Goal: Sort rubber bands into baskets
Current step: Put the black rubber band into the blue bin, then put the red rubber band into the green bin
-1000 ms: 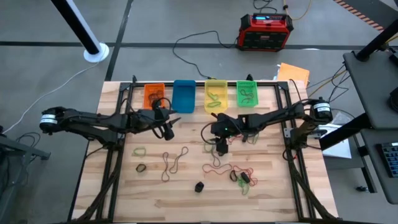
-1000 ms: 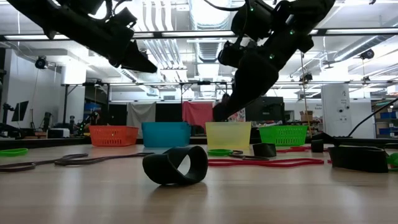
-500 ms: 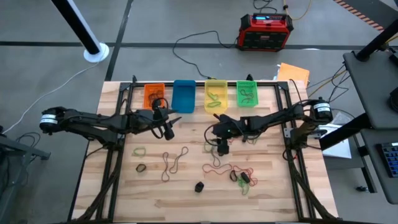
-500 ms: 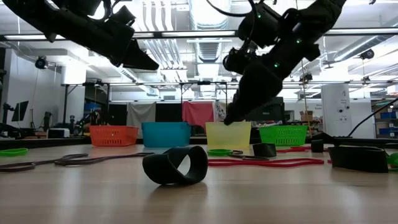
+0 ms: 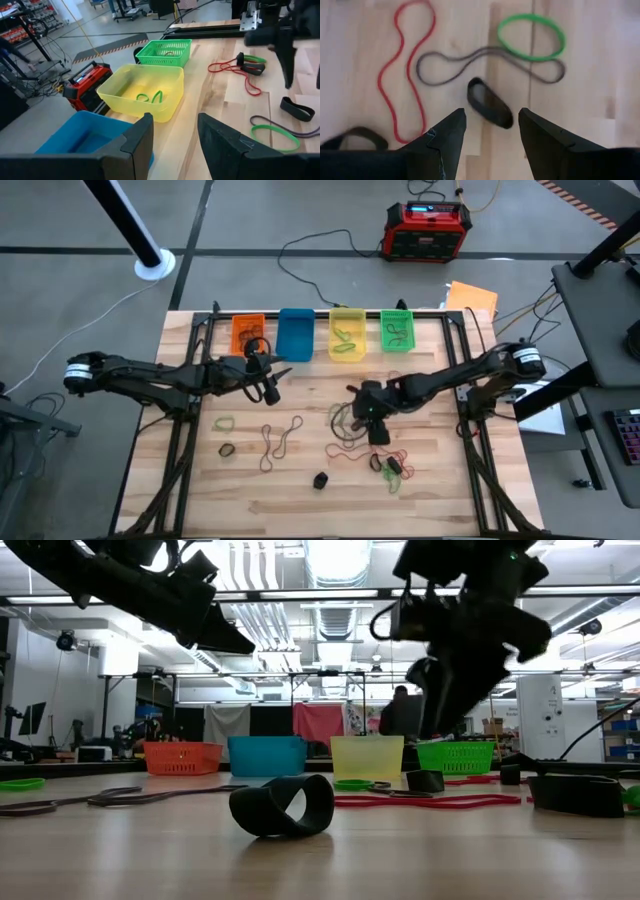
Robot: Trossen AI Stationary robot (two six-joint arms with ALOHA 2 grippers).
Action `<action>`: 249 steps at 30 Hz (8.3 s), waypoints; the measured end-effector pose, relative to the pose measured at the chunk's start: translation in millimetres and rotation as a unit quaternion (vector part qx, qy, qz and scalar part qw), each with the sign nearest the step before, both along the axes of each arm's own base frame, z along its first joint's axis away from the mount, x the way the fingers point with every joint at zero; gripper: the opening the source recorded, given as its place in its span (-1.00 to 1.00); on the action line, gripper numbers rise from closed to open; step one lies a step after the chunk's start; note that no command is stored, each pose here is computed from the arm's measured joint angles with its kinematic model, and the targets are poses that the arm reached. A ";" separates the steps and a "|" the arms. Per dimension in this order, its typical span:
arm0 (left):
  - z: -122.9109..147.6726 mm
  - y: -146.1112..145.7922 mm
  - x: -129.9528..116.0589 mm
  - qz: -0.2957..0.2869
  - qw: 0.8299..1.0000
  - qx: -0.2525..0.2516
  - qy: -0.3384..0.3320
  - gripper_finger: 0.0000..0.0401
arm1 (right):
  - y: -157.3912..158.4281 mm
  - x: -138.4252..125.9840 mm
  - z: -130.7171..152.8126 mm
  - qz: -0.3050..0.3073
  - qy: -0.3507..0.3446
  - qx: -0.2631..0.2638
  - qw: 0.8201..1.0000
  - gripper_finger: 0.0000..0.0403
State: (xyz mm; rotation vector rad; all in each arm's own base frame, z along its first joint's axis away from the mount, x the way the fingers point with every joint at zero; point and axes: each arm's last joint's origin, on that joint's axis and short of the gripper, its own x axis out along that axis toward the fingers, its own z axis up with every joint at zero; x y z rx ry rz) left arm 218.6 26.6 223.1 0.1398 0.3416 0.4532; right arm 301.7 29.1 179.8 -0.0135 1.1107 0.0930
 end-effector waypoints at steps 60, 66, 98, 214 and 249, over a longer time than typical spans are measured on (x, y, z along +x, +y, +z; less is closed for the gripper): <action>41.4 10.5 8.7 -0.078 0.991 0.098 -0.047 -0.31 | -109.2 -12.5 87.1 -0.033 -0.412 -0.142 0.899 -0.94; 33.0 23.1 22.6 -0.071 0.992 0.086 -0.065 -0.31 | -114.3 6.7 63.5 -0.050 -0.413 -0.118 0.902 -0.94; -1.8 36.4 65.4 -0.168 0.971 0.116 -0.122 0.03 | -114.3 20.7 51.1 -0.083 -0.440 -0.050 0.893 -0.94; 41.5 29.5 8.2 -0.024 0.995 -0.012 0.095 -0.33 | -98.6 -43.7 36.8 -0.385 0.112 0.072 0.913 0.02; 54.5 16.3 -22.8 -0.052 0.995 0.080 -0.041 -0.33 | -110.4 -73.7 3.6 -0.471 0.209 0.043 0.856 -0.06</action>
